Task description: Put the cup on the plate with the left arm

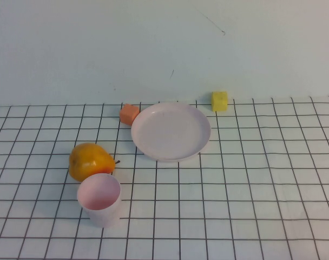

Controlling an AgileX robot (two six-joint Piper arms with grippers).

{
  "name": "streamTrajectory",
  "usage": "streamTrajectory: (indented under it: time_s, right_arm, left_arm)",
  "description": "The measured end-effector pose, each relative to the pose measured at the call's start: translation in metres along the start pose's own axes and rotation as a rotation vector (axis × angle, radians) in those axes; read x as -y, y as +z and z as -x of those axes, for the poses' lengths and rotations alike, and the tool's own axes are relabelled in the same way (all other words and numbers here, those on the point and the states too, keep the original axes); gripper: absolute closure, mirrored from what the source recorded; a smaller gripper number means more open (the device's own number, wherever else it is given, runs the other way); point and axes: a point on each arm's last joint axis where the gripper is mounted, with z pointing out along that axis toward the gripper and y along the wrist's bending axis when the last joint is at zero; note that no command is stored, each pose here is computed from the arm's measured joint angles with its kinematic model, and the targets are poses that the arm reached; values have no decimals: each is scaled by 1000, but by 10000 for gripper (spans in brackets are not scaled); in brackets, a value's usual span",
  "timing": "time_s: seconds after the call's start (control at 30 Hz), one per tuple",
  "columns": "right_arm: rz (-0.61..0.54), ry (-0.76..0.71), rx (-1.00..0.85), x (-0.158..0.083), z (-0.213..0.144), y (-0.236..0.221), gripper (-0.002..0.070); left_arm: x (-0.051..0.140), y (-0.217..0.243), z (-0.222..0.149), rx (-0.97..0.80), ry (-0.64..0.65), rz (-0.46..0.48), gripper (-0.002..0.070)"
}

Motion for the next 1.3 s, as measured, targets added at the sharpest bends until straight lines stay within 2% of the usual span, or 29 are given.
streamTrajectory:
  time_s: [0.1, 0.2, 0.3, 0.4, 0.5, 0.67, 0.8, 0.93, 1.13, 1.23, 1.3]
  right_arm:
    - [0, 0, 0, 0, 0, 0, 678]
    - [0, 0, 0, 0, 0, 0, 678]
    - [0, 0, 0, 0, 0, 0, 678]
    - [0, 0, 0, 0, 0, 0, 678]
    - [0, 0, 0, 0, 0, 0, 678]
    - [0, 0, 0, 0, 0, 0, 678]
    - [0, 0, 0, 0, 0, 0, 678]
    - [0, 0, 0, 0, 0, 0, 678]
    - [0, 0, 0, 0, 0, 0, 678]
    - [0, 0, 0, 0, 0, 0, 678]
    - [0, 0, 0, 0, 0, 0, 678]
  left_arm:
    - [-3, 0, -2, -23, -44, 38, 677]
    - [-14, -2, -10, -105, -173, 169, 677]
    - [-25, 7, -13, -281, -291, 278, 677]
    - [-33, 18, -3, -519, -350, 360, 677]
    - [-40, 29, 14, -716, -357, 414, 677]
    - [-46, 34, 10, -1074, -373, 488, 677]
    - [-44, 32, -7, -1201, -441, 525, 677]
    - [-38, 33, -24, -1281, -549, 524, 677]
    - [-28, 47, -57, -1559, -689, 437, 666]
    - [-27, 58, -75, -1688, -705, 377, 614]
    - [-27, 68, -90, -1765, -715, 323, 550]
